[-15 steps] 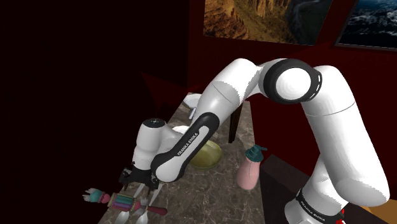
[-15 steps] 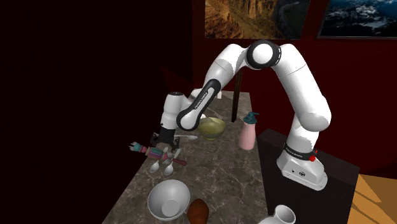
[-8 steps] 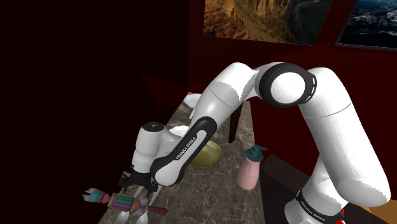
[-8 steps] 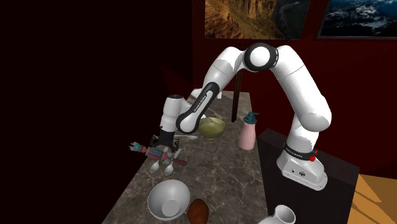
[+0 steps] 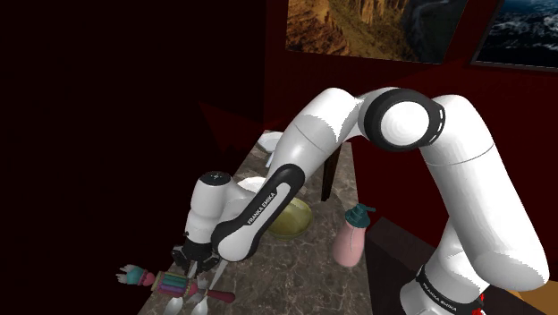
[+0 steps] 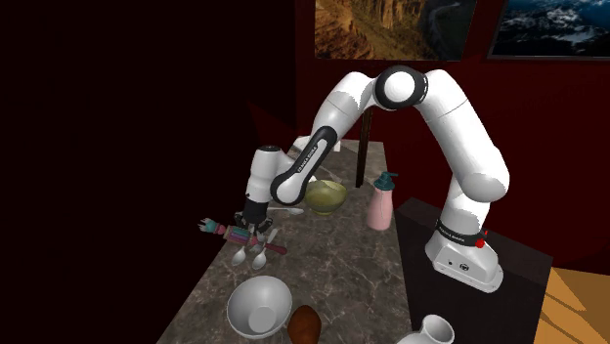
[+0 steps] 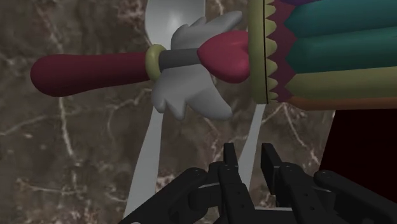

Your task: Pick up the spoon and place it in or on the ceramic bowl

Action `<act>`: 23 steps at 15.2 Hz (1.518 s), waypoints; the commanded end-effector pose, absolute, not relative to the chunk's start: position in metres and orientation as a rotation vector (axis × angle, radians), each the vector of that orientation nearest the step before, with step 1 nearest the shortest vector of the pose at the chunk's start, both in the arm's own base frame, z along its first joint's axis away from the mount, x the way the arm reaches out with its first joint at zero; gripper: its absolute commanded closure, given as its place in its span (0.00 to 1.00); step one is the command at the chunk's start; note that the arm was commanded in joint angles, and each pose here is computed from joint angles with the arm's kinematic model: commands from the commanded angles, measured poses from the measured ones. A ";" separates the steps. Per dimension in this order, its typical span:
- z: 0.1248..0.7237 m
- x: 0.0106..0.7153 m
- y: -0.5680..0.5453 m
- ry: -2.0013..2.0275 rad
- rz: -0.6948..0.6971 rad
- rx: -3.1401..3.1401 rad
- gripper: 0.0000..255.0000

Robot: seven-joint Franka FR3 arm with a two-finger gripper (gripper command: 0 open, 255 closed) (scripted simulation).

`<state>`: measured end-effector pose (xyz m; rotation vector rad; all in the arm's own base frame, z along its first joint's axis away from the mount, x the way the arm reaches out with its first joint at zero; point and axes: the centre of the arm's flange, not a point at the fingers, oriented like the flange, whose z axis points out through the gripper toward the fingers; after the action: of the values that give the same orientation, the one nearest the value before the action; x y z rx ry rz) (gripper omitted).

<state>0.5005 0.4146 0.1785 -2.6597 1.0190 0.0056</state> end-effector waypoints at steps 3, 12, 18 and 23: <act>0.178 0.501 0.414 1.020 0.006 -2.660 1.00; 0.220 0.501 0.414 1.020 0.006 -2.660 1.00; 0.252 0.501 0.414 1.020 0.006 -2.660 1.00; 0.278 0.501 0.414 1.020 0.006 -2.660 1.00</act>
<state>0.5014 0.4151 0.2729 -2.6601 1.0196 0.0058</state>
